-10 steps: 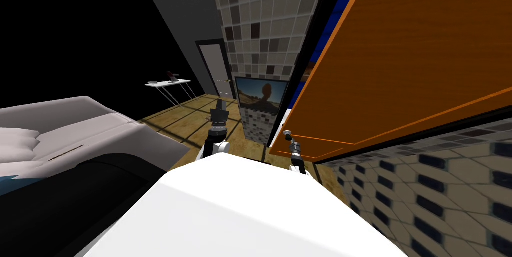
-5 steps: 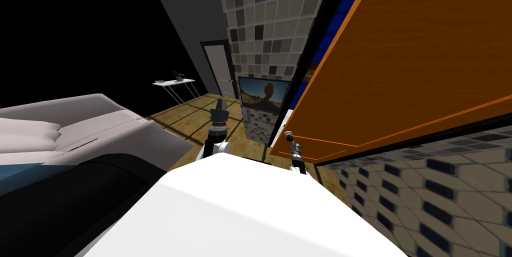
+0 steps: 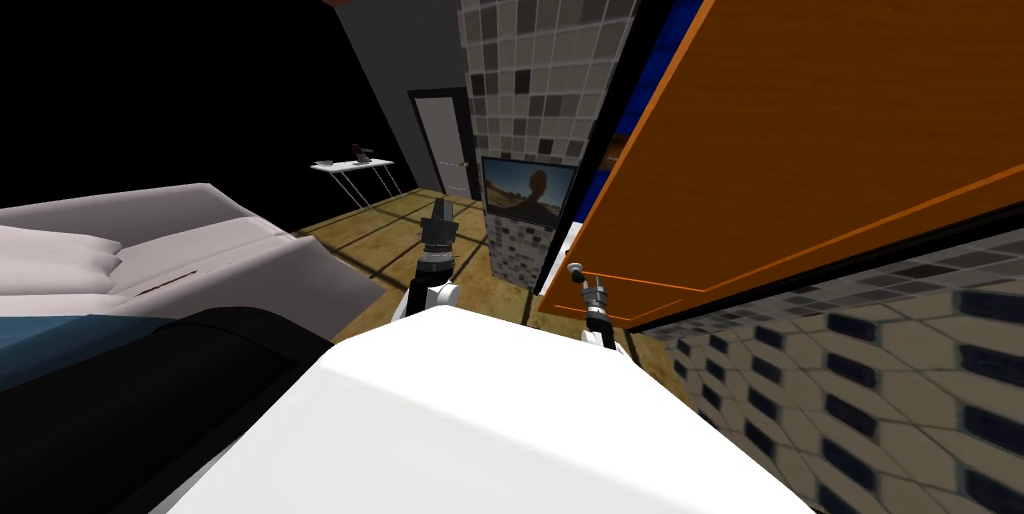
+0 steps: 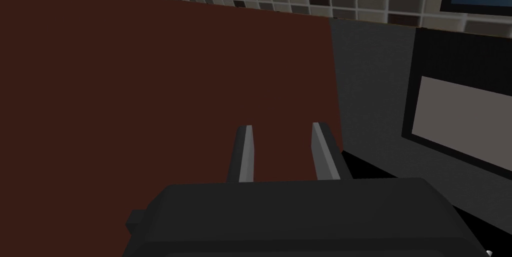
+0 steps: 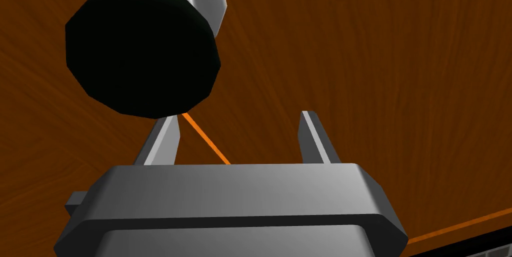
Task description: Pull the door open
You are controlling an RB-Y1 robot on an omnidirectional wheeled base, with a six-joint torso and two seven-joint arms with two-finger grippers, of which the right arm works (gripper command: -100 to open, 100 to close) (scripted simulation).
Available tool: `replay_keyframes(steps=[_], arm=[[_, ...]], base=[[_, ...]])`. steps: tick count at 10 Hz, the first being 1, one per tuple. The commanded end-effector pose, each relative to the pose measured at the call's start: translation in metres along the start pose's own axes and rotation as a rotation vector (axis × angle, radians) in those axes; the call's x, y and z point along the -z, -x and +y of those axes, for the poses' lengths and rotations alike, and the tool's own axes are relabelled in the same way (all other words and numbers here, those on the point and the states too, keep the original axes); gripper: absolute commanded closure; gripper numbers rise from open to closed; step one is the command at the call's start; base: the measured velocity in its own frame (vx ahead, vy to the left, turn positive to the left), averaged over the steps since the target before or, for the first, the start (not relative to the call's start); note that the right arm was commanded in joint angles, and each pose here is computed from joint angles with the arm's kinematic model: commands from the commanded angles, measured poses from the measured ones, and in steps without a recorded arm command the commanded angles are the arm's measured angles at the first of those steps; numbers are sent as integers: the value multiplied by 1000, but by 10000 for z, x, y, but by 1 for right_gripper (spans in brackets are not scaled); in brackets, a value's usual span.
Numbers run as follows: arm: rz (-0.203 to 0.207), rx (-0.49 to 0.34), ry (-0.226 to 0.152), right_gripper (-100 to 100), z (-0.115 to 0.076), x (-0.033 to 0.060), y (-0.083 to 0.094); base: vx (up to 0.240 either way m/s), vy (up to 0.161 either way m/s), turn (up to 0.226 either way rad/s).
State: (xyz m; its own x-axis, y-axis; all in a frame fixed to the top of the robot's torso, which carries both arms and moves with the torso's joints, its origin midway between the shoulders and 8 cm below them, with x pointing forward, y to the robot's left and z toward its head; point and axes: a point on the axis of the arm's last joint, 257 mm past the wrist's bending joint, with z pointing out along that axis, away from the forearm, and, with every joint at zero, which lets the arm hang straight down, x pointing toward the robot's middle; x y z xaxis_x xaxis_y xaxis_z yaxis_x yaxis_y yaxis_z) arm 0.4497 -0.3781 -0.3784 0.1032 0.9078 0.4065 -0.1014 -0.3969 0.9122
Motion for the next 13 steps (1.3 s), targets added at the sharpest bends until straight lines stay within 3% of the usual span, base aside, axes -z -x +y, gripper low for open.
replay_keyframes(steps=[1, 7, 8, 10, 13], arm=[[15, -72, -26, -100, -166, 42, -159], [5, -218, -24, -100, -171, 21, -176], [-15, -211, -44, -100, -249, 85, -89], [5, -218, -24, -100, -171, 21, -176], [-1, -319, -23, -100, -177, 7, -189]], base=[[-31, -9, 25], [-44, -5, 42], [-17, -12, -11], [-8, 6, -8], [-42, -11, 44]])
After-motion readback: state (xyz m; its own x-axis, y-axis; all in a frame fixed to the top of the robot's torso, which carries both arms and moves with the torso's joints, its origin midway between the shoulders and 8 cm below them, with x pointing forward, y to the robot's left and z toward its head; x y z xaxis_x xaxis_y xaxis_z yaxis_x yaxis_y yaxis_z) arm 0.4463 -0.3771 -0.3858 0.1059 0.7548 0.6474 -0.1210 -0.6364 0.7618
